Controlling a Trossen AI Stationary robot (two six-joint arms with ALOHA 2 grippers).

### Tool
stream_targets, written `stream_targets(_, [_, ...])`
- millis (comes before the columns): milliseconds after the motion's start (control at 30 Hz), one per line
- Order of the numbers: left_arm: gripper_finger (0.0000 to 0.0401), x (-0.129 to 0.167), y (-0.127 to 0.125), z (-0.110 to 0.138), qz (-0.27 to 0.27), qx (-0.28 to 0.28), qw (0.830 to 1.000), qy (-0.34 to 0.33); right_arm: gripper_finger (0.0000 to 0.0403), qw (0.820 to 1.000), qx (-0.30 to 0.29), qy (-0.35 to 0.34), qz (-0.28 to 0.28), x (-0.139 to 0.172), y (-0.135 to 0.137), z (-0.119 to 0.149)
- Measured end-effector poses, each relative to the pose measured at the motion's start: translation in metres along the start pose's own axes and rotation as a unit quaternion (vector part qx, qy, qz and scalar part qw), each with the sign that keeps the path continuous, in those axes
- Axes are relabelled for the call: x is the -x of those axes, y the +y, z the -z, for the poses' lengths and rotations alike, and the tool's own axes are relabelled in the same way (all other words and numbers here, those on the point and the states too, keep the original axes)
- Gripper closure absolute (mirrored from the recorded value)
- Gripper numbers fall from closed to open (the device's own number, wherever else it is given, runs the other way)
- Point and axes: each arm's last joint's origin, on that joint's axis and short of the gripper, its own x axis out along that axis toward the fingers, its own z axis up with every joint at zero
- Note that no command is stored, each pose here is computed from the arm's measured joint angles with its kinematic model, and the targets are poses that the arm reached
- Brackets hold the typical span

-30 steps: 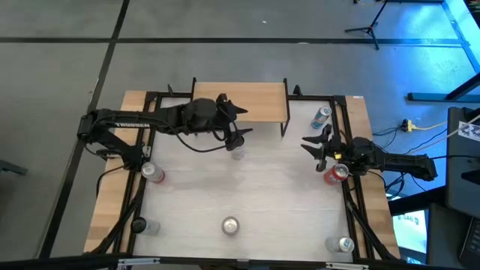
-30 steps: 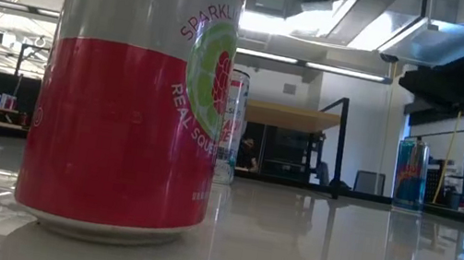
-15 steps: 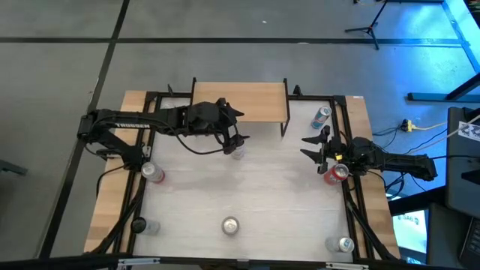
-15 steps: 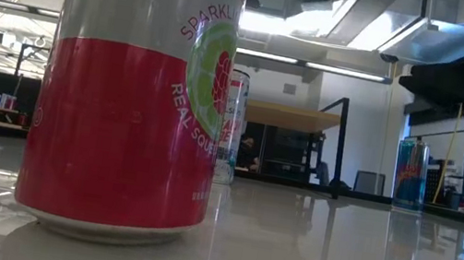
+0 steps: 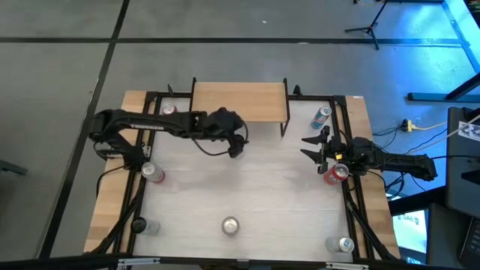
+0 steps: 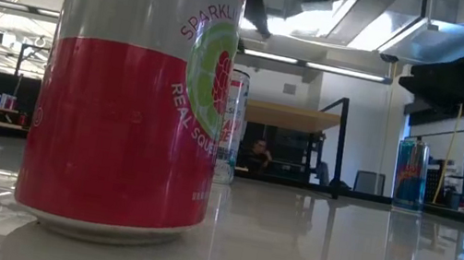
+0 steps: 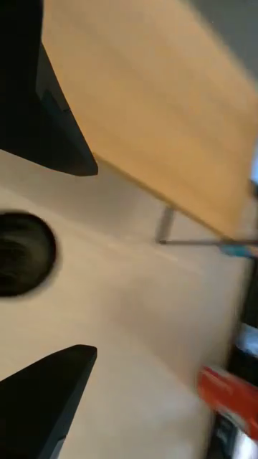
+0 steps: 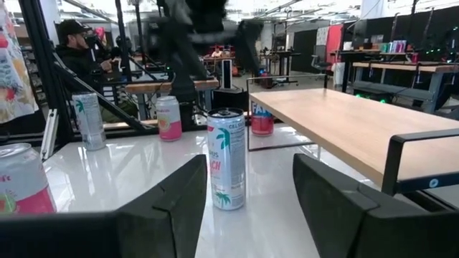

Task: Place canned beverage on shelf
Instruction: Put the top white-pink soda can on the shelf

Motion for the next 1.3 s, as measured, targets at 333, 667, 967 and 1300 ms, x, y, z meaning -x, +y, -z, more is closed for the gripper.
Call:
stream_targets(333, [0.0006,-0.007,0.013,-0.022,0.042,0.037,0.993,0.108,0.0198,1.000,0.001,0.000,0.000,0.000,0.000,0.000])
stream_targets(667, [0.0005,-0.022,0.016,-0.012,0.021,0.031,0.987,0.156,0.0198,1.000,0.002,0.012,0.000,0.000,0.000,0.002])
stream_targets(967, [0.0005,-0.026,0.013,-0.002,0.031,0.013,0.985,0.172,0.0198,1.000,0.002,0.012,0.000,0.000,0.000,0.002])
stream_targets(1300, [0.0005,-0.032,0.006,0.009,0.027,0.002,0.985,0.169,0.0198,1.000,0.002,0.012,0.000,0.000,0.000,0.002])
